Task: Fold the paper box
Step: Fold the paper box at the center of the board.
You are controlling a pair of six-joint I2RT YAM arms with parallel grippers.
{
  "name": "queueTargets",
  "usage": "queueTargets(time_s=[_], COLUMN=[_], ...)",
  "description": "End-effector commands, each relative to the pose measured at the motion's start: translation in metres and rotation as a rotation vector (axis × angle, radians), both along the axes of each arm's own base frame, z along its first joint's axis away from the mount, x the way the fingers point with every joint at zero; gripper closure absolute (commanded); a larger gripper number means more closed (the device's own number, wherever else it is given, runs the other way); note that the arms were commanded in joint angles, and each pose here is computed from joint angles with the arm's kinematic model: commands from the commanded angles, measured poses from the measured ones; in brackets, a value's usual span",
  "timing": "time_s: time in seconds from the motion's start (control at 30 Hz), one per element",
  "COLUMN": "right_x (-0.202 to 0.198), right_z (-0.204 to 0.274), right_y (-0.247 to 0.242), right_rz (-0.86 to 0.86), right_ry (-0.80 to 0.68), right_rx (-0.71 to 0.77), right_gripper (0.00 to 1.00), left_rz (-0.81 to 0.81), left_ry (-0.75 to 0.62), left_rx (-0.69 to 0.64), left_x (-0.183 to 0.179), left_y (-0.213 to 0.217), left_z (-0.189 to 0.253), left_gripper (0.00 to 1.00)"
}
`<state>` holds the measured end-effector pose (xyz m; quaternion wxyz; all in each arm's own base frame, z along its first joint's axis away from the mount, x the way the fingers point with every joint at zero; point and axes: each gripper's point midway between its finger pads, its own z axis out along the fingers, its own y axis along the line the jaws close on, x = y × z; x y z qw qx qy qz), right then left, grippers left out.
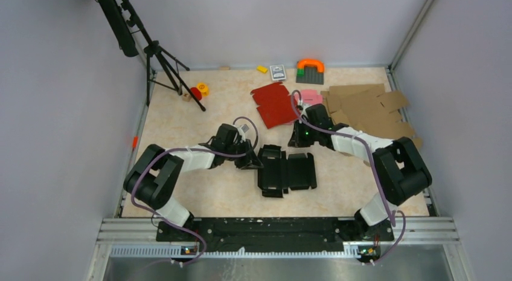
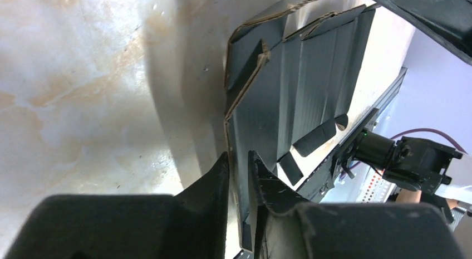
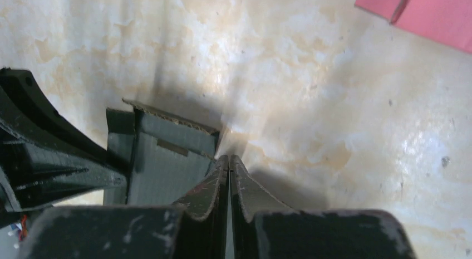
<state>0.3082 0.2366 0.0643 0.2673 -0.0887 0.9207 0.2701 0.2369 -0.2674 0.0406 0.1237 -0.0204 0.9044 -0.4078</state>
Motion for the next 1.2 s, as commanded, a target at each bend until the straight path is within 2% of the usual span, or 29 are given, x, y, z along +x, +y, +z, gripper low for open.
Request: queueTargets(time_s=[0.0, 0.03, 0.07, 0.2, 0.57, 1.17], right_x=[0.028, 0.029, 0.032, 0.029, -0.02, -0.054], right_z=[0.016, 0.013, 0.009, 0.002, 0.008, -0.04], right_y=[0.02, 0.021, 0.021, 0.03, 0.033, 0.019], right_rz=[0.017, 0.017, 0.016, 0.057, 0.163, 0.11], right_ry=[-0.09, -0.083, -0.076, -0.044, 0.039, 0.147], right_rx=[0.036, 0.032, 0.028, 0.054, 0.128, 0.002], right_gripper=[1.0, 1.0, 1.0, 1.0, 1.0, 1.0], left_rz=[-0.013, -0.013, -0.014, -0.008, 0.01, 0.035], left_ry=[-0.049, -0.047, -0.048, -0.058, -0.08, -0.095], left_rx=[-0.067, -0.066, -0.063, -0.047, -0.025, -0.012], left_x=[0.01, 0.01, 0.01, 0.011, 0.015, 0.018], left_y=[-0.011, -0.011, -0.011, -0.009, -0.005, -0.002], left_z=[0.013, 0.012, 0.012, 0.011, 0.011, 0.011], left_gripper=[0.88, 0.96, 1.0, 1.0, 1.0, 1.0])
